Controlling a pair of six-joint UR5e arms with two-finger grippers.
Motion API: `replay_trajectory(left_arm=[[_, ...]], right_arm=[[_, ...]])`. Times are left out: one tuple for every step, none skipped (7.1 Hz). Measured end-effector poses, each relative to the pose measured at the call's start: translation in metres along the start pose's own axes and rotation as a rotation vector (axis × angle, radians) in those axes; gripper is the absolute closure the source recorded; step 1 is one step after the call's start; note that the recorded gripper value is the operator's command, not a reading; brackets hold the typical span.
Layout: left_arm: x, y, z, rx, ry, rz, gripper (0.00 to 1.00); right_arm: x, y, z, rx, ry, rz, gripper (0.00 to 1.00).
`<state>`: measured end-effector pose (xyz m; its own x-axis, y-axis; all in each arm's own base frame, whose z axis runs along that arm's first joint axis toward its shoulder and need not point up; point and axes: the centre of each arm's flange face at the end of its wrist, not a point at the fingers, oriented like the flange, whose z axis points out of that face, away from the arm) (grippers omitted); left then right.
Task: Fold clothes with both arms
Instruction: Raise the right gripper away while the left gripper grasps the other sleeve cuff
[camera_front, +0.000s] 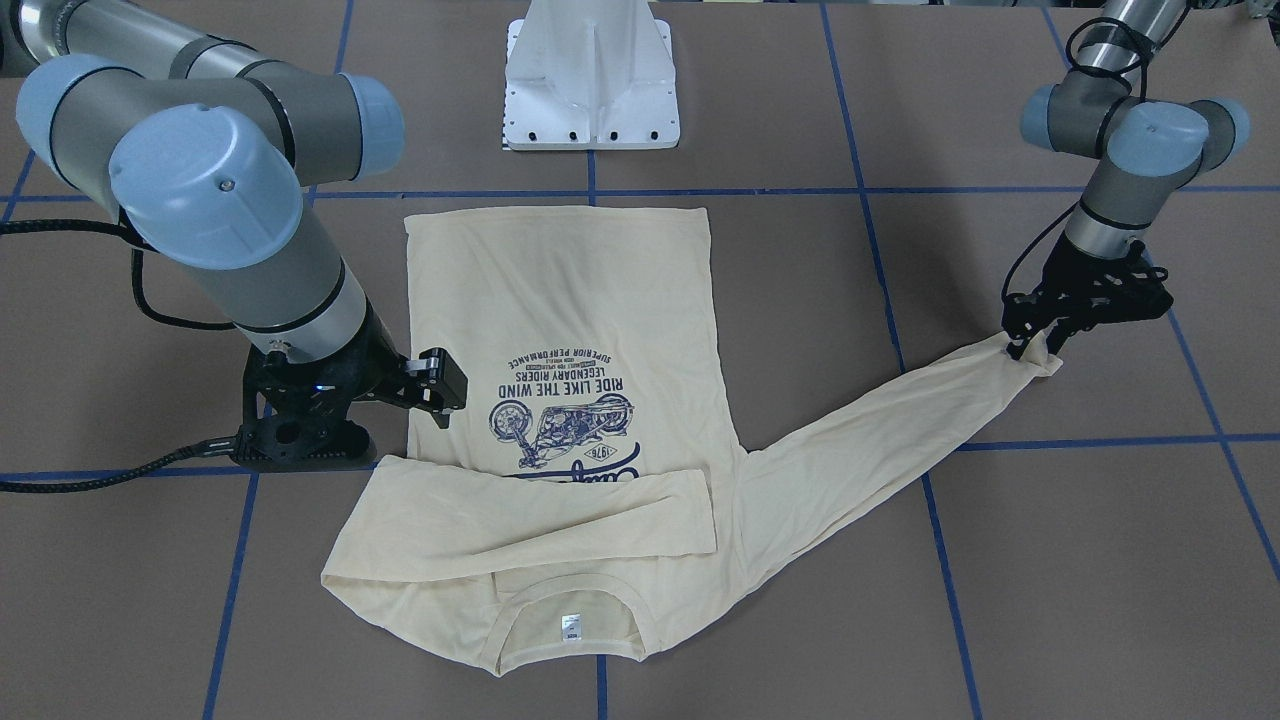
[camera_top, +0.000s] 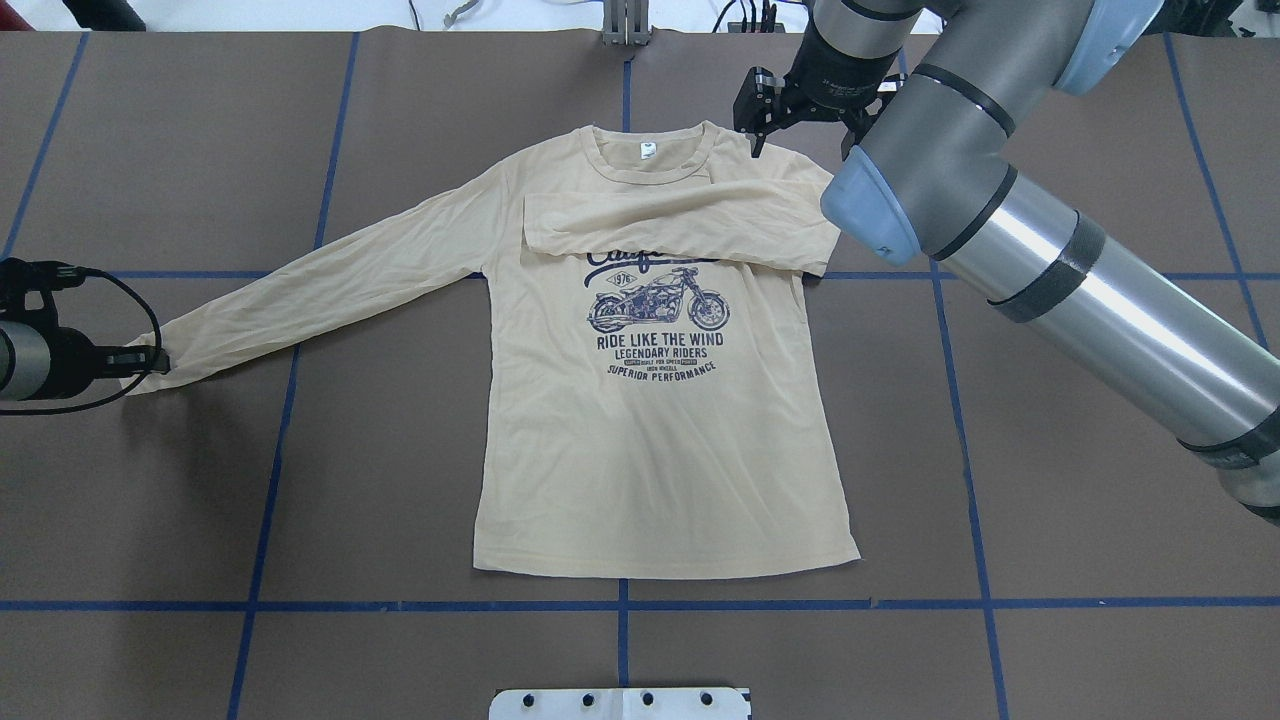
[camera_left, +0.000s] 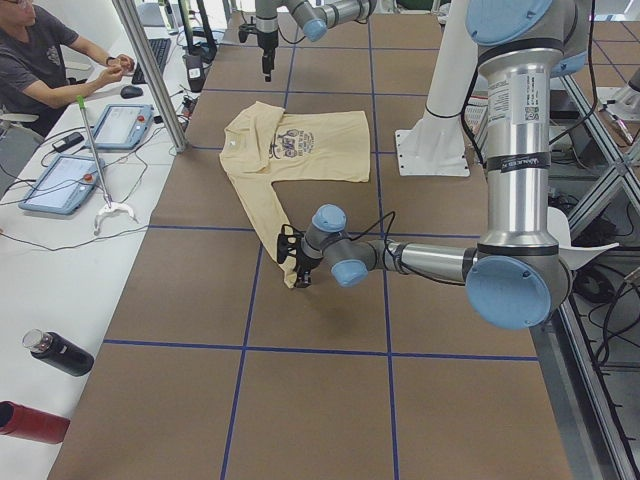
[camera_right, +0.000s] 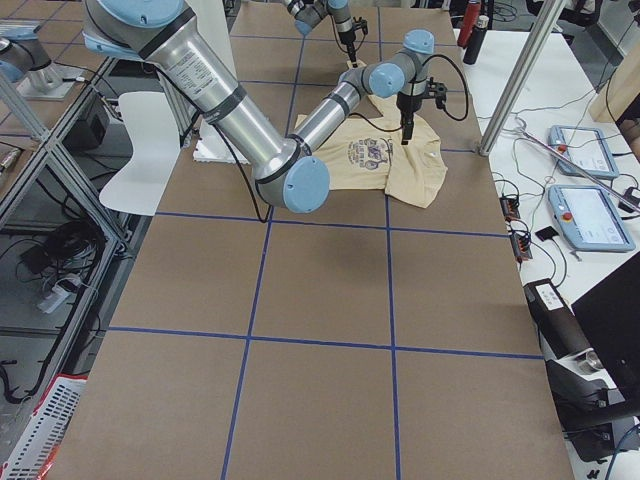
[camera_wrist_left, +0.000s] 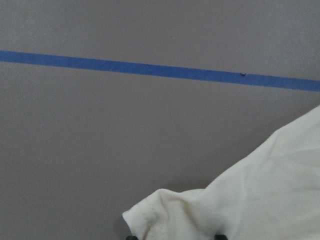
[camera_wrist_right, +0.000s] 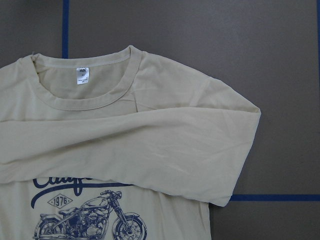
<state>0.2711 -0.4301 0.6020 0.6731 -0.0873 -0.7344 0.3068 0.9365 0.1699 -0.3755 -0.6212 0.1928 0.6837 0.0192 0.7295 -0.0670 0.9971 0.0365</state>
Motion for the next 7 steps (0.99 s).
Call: replay_trajectory(left_arm=[[0.005,-0.001,-0.004,0.003,0.011,0.002,1.0],[0.012,-0.002,-0.011,0.006,0.026,0.005,1.0],[0.019,-0.003,-0.017,0.008,0.04,0.008,1.0],[0.026,-0.004,-0.024,0.002,0.062,0.012,1.0],[0.039,-0.006,-0.036,-0.014,0.098,0.017,1.0],[0.057,-0.015,-0.051,-0.032,0.138,0.016,1.0],[0.087,-0.044,-0.069,-0.052,0.176,0.0,1.0]], right_arm=[[0.001,0.0,0.001,0.0,0.001,0.001,0.0],[0.003,0.0,0.002,-0.001,0.004,0.002,0.0],[0.006,0.0,0.005,-0.002,0.007,0.004,0.0],[0.009,0.001,0.008,-0.005,0.011,0.007,0.0],[0.013,0.001,0.011,-0.008,0.014,0.009,0.0],[0.02,0.002,0.014,-0.01,0.019,0.011,0.0],[0.038,0.005,0.018,-0.01,0.029,0.009,0.0]])
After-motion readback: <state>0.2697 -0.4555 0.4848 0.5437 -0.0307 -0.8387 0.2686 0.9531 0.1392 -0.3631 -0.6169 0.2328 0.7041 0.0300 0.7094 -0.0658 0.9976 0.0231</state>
